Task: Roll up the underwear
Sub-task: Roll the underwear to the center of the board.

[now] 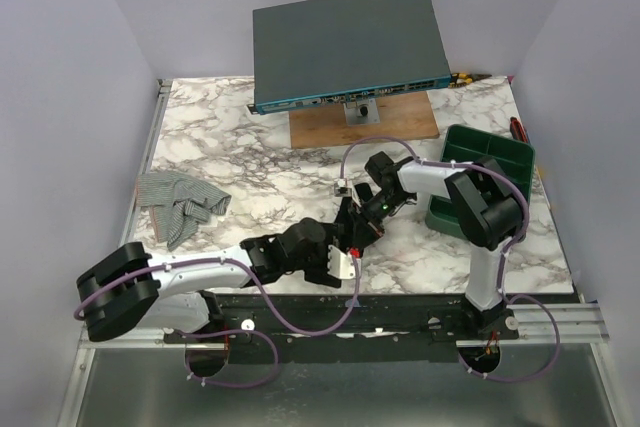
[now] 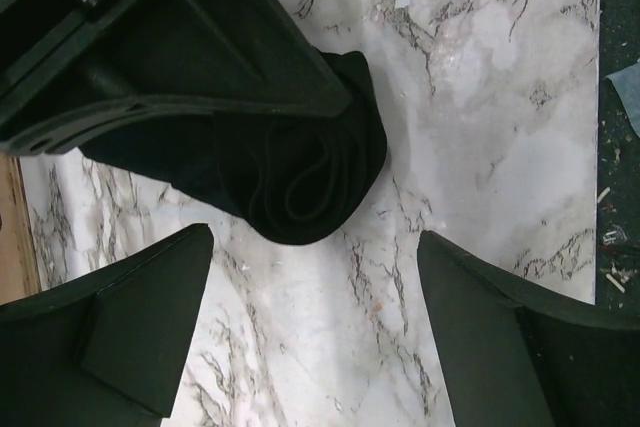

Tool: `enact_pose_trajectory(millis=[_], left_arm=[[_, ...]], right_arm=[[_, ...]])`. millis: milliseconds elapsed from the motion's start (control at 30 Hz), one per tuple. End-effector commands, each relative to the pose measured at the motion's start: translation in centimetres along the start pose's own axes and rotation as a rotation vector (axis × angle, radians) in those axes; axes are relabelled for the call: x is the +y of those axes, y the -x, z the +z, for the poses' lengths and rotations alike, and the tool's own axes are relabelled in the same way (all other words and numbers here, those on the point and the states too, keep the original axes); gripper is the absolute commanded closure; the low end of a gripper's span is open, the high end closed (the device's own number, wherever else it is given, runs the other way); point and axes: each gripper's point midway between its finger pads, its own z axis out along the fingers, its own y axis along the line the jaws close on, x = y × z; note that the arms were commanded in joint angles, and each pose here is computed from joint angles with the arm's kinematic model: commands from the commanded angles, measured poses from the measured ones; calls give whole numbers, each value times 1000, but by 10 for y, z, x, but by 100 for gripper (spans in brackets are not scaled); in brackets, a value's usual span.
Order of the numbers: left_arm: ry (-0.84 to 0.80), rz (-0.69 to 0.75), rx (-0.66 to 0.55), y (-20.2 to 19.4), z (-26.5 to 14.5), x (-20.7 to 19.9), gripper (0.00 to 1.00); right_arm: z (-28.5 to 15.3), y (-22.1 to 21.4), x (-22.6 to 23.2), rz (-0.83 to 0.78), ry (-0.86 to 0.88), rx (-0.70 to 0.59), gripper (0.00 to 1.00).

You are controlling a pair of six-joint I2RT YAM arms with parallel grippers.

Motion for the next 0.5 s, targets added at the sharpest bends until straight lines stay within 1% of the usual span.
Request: enact_pose_trajectory(millis=[0, 167, 367, 467], left_arm=[[58, 49, -30, 16, 14, 15, 10], [54, 55, -31, 18, 22, 13, 13], [49, 51, -39, 22, 32, 15, 19], [23, 45, -50, 28, 37, 13, 25]], right_arm=[[1, -13, 6, 44, 85, 33, 90], [1, -12, 4, 60, 106, 28, 90], [1, -14, 1, 64, 91, 31, 90], [1, -14, 1, 66, 86, 31, 90]])
